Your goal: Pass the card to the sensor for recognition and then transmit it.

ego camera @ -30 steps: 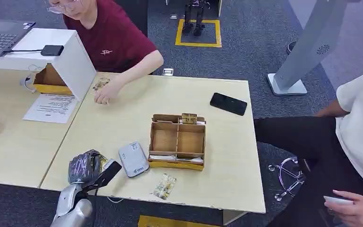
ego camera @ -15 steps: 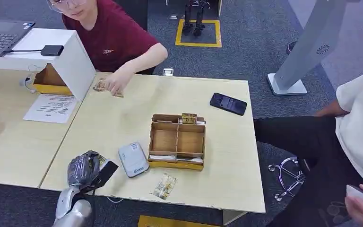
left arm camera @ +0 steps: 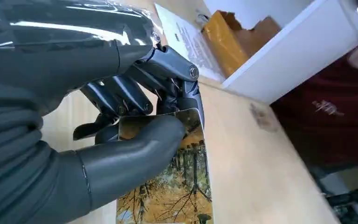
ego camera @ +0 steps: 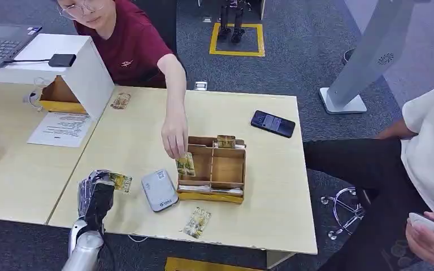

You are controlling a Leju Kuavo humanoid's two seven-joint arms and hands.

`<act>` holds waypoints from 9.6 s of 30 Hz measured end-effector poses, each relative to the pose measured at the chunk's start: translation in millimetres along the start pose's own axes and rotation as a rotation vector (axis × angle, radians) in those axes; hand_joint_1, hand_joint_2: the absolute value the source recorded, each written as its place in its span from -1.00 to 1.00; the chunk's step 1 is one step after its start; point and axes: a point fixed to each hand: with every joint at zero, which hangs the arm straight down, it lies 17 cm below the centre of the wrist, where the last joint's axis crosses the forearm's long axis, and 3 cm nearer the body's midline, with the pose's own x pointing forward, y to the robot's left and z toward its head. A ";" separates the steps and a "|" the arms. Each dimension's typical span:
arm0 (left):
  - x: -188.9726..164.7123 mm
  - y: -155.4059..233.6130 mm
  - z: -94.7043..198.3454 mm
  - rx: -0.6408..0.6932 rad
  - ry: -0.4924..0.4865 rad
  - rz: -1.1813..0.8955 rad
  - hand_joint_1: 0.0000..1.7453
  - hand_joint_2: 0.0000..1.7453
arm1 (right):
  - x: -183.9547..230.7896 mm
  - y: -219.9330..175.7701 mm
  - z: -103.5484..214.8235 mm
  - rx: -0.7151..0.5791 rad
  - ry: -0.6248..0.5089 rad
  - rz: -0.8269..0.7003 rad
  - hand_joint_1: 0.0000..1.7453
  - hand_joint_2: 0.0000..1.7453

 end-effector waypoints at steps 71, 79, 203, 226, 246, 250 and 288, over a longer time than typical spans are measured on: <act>148.3 57.0 -100.2 0.264 -0.482 -0.613 -1.00 1.00 | 20.5 -0.3 -0.5 0.018 -0.065 0.121 -1.00 -1.00; 71.4 109.4 -61.8 0.445 -0.210 -0.226 -1.00 1.00 | 16.7 0.9 -0.1 0.017 -0.052 0.099 -1.00 -1.00; 173.9 -167.6 92.1 -0.436 -0.625 -0.444 -1.00 1.00 | 3.2 3.6 0.8 0.017 -0.004 0.039 -1.00 -1.00; 192.7 -170.0 69.8 -0.425 -0.633 -0.420 -1.00 1.00 | 4.7 5.0 1.0 0.024 -0.013 0.057 -1.00 -1.00; 200.9 -181.3 72.3 -0.463 -0.637 -0.401 -1.00 1.00 | 6.0 5.1 1.0 0.024 -0.021 0.056 -1.00 -1.00; 201.3 -183.2 73.6 -0.466 -0.634 -0.400 -1.00 1.00 | 6.2 5.0 1.0 0.024 -0.022 0.059 -1.00 -1.00; 177.3 -190.6 69.7 -0.486 -0.590 -0.459 1.00 1.00 | 7.9 4.5 0.9 0.023 -0.029 0.071 -1.00 -1.00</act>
